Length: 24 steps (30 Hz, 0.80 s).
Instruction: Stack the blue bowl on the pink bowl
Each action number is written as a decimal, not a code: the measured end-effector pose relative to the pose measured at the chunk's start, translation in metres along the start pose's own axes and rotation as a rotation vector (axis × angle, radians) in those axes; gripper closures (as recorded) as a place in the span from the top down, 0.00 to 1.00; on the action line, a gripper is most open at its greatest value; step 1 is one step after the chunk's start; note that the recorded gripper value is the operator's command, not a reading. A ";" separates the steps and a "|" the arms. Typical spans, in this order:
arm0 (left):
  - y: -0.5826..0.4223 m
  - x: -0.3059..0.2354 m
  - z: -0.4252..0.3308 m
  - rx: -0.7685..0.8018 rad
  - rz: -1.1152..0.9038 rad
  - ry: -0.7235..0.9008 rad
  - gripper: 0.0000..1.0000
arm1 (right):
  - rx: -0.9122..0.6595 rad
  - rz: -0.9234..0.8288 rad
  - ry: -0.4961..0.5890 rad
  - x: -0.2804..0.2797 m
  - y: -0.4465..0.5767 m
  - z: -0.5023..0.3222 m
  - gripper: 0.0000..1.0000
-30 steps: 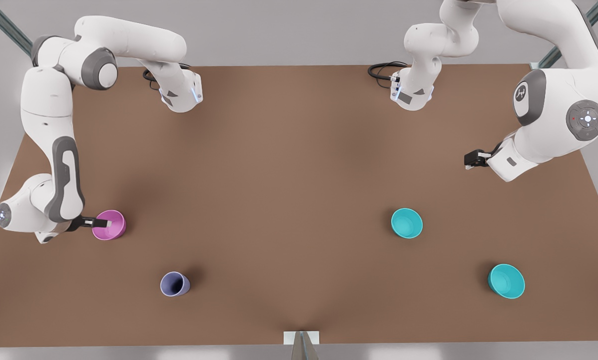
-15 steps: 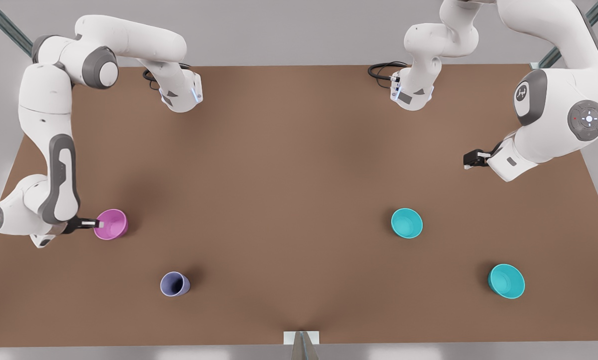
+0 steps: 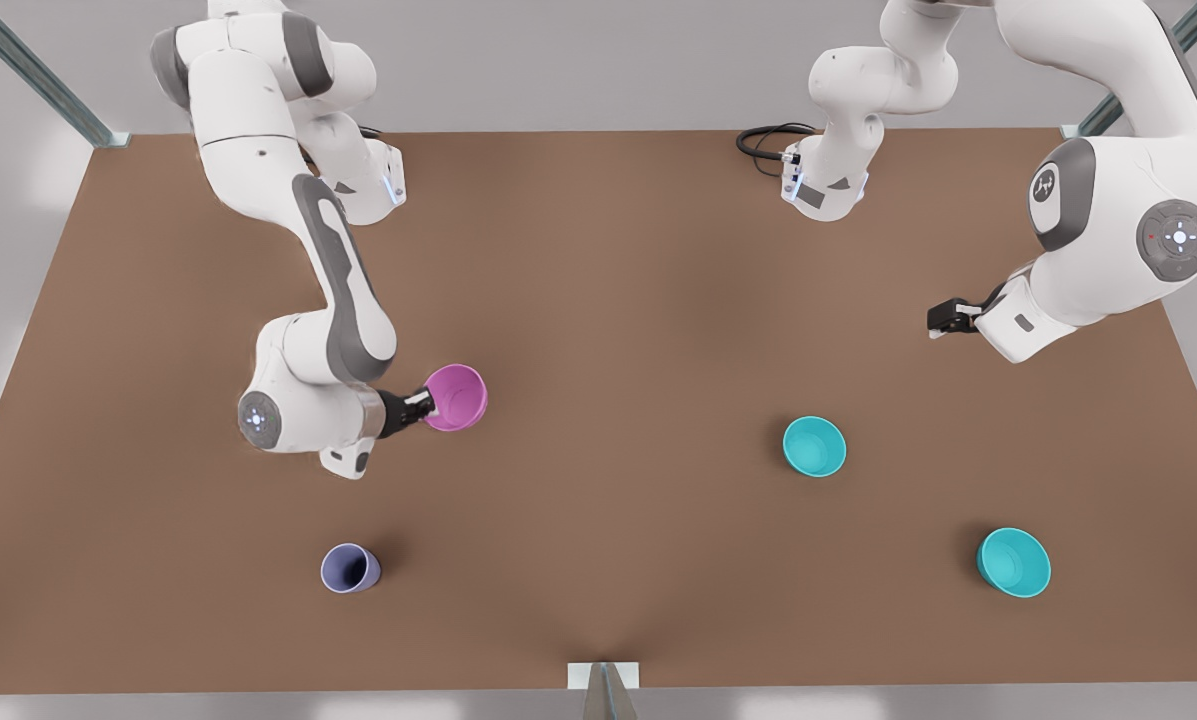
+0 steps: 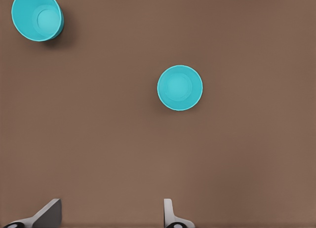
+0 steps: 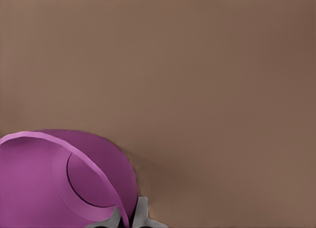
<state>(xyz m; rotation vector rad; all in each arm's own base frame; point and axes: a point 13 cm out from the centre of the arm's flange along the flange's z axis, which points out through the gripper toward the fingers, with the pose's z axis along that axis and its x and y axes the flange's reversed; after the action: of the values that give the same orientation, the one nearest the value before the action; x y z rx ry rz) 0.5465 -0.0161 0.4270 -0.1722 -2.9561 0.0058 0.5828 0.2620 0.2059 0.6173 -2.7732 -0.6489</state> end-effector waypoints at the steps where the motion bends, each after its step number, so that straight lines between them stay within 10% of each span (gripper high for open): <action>1: 0.000 0.000 -0.001 0.000 0.000 -0.002 1.00 | -0.001 -0.002 -0.017 -0.018 0.022 0.010 0.21; 21: 0.000 0.002 0.000 0.001 0.000 0.008 1.00 | 0.105 0.445 -0.153 -0.133 0.115 0.186 0.21; 23: 0.000 0.003 0.002 0.002 0.000 0.017 1.00 | 0.101 0.488 -0.158 -0.134 0.115 0.188 1.00; 24: -0.001 0.003 0.002 0.003 0.000 0.020 1.00 | 0.101 0.509 -0.162 -0.135 0.115 0.189 1.00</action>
<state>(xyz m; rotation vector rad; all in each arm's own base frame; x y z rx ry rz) 0.5428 -0.0162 0.4251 -0.1703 -2.9357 0.0078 0.6044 0.4857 0.0775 -0.1406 -2.9443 -0.4617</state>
